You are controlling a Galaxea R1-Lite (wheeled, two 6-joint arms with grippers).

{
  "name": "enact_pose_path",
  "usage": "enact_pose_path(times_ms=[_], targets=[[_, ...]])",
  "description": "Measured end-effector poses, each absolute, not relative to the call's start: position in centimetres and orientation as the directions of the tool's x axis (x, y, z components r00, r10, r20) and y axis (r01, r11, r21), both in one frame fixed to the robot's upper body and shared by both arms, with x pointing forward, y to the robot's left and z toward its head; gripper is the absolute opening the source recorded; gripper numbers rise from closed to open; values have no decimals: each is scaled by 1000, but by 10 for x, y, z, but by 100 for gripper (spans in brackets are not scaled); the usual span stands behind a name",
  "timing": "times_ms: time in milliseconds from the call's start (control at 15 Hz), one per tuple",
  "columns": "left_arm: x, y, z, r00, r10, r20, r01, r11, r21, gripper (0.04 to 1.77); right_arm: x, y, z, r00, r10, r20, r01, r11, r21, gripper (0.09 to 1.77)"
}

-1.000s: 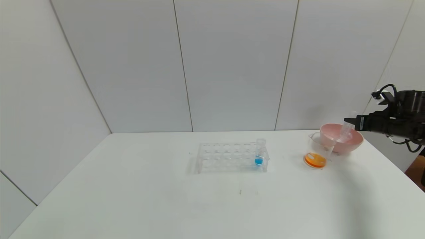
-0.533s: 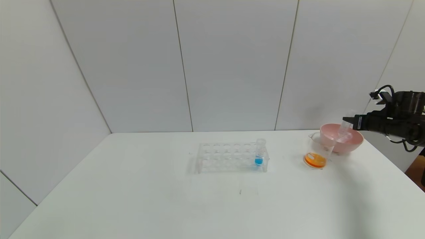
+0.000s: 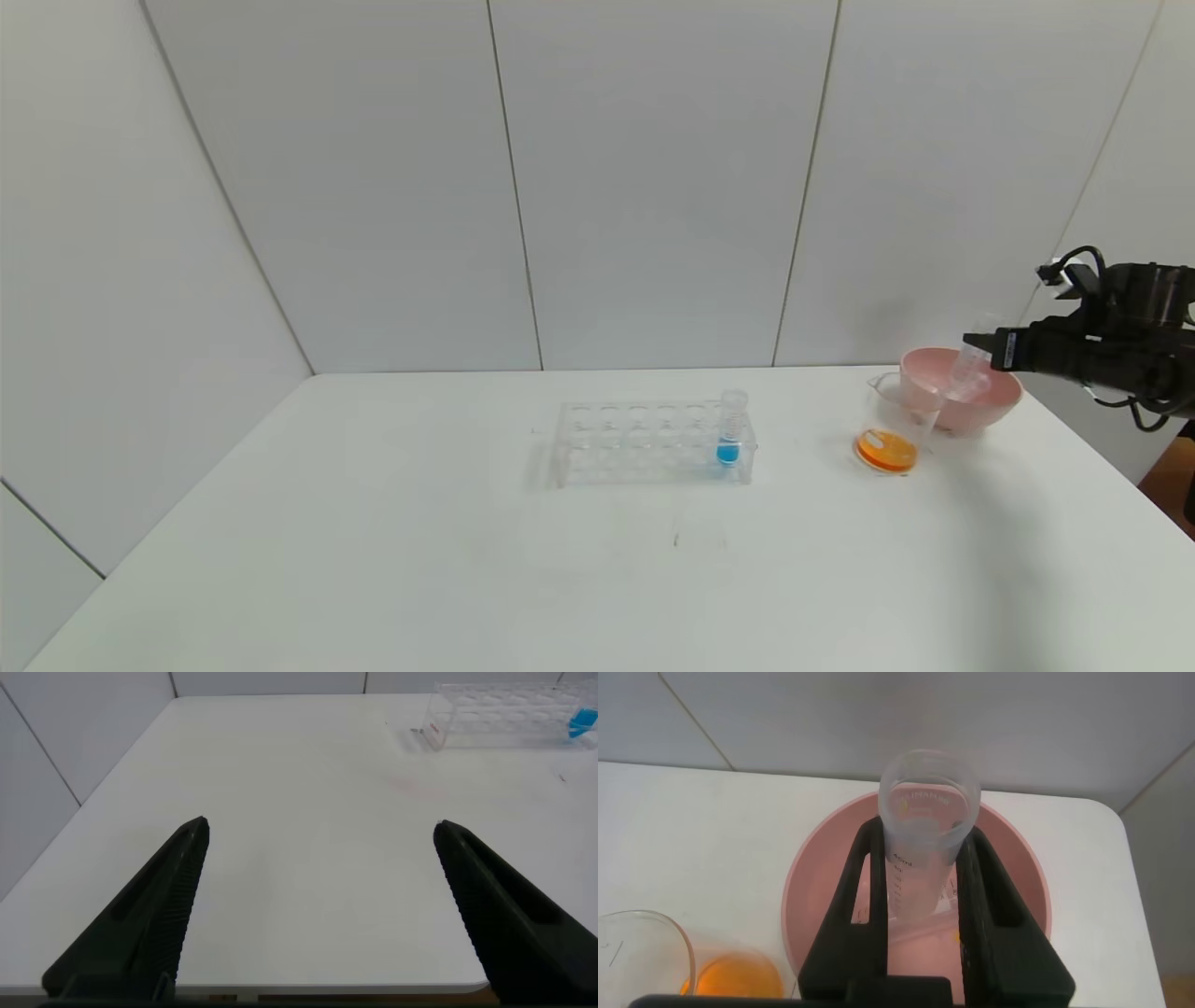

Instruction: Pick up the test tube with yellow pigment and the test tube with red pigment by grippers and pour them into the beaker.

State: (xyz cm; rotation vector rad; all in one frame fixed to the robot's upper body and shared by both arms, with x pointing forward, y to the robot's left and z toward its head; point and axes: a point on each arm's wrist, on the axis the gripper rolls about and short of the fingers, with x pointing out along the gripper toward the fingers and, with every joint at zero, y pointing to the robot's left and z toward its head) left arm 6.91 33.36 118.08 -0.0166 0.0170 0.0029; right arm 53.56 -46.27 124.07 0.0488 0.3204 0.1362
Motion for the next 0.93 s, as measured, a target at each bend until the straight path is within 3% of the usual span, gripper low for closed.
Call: enact_pose_path(times_ms=[400, 600, 933], targets=[[69, 334, 1181, 1000, 3, -17, -3, 1000, -17, 172, 537, -461, 1241, 944, 149, -294, -137, 989, 63, 50], [69, 334, 1181, 1000, 3, -17, -3, 1000, -17, 172, 536, -461, 1239, 942, 150, -300, -137, 988, 66, 90], [69, 334, 1181, 1000, 2, -17, -3, 1000, -17, 172, 536, -461, 1241, 947, 146, -286, -140, 989, 43, 128]])
